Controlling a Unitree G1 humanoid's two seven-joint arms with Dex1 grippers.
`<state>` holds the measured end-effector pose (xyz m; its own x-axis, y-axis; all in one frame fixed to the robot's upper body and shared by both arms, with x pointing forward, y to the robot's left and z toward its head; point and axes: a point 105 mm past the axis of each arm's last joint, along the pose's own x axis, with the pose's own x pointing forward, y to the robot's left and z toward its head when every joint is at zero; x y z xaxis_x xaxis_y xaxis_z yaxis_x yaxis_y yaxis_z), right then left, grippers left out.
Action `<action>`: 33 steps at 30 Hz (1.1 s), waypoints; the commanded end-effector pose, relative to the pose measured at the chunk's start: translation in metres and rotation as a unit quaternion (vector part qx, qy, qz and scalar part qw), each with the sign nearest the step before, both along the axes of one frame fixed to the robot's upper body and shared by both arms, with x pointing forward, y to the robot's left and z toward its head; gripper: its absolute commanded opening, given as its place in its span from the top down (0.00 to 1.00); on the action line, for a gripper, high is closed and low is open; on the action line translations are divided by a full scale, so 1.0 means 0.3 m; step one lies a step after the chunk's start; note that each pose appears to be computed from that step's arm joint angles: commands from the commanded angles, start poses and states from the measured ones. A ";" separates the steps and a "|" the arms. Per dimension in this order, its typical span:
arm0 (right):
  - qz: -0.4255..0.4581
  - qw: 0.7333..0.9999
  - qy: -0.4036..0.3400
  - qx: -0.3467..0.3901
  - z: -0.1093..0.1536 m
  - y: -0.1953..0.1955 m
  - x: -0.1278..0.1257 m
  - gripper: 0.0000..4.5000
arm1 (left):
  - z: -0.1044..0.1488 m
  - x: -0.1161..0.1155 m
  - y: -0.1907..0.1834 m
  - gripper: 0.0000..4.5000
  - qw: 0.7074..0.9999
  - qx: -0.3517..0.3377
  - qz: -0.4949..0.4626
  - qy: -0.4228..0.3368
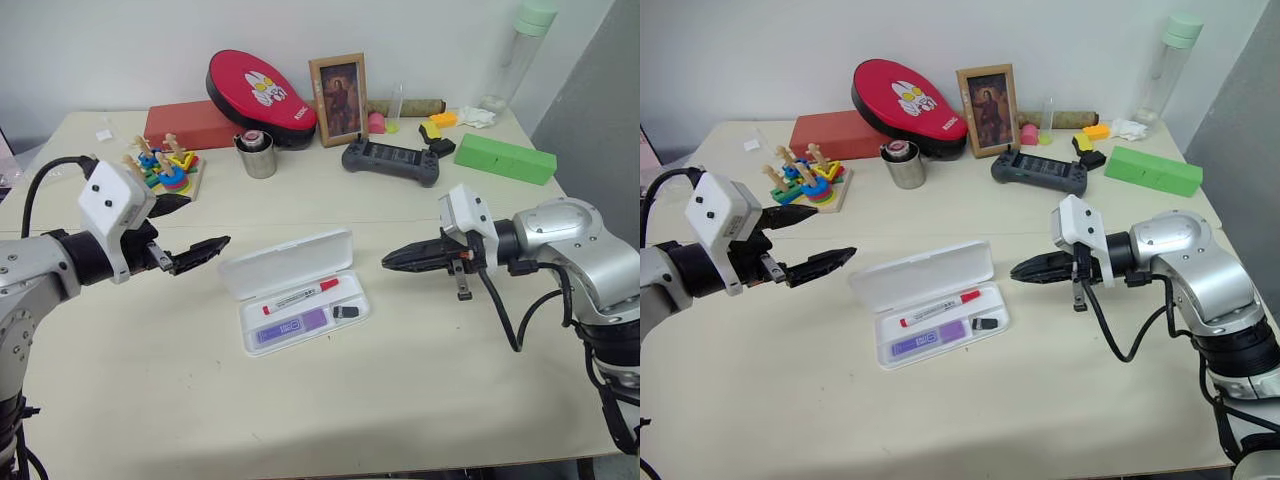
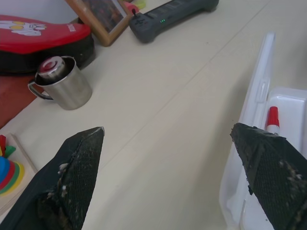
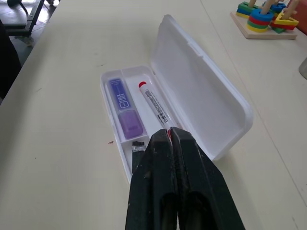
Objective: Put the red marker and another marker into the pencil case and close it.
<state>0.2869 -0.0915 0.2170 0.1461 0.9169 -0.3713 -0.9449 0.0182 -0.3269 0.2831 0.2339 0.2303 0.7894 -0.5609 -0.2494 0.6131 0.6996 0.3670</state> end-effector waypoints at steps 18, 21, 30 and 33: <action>-0.023 0.998 -0.060 0.001 0.055 0.001 0.100 0.99 | 0.041 -0.044 0.048 0.00 1.000 0.006 0.017 -0.014; -0.024 0.998 -0.060 0.002 0.055 0.002 0.102 0.99 | 0.039 -0.050 0.055 0.00 1.000 0.008 0.017 -0.006; -0.021 0.998 -0.062 0.005 0.062 0.006 0.103 1.00 | 0.048 -0.056 0.059 0.39 1.000 0.006 0.014 -0.006; -0.020 0.998 -0.062 0.005 0.064 0.007 0.100 1.00 | 0.051 -0.051 0.064 0.52 1.000 0.012 0.018 -0.012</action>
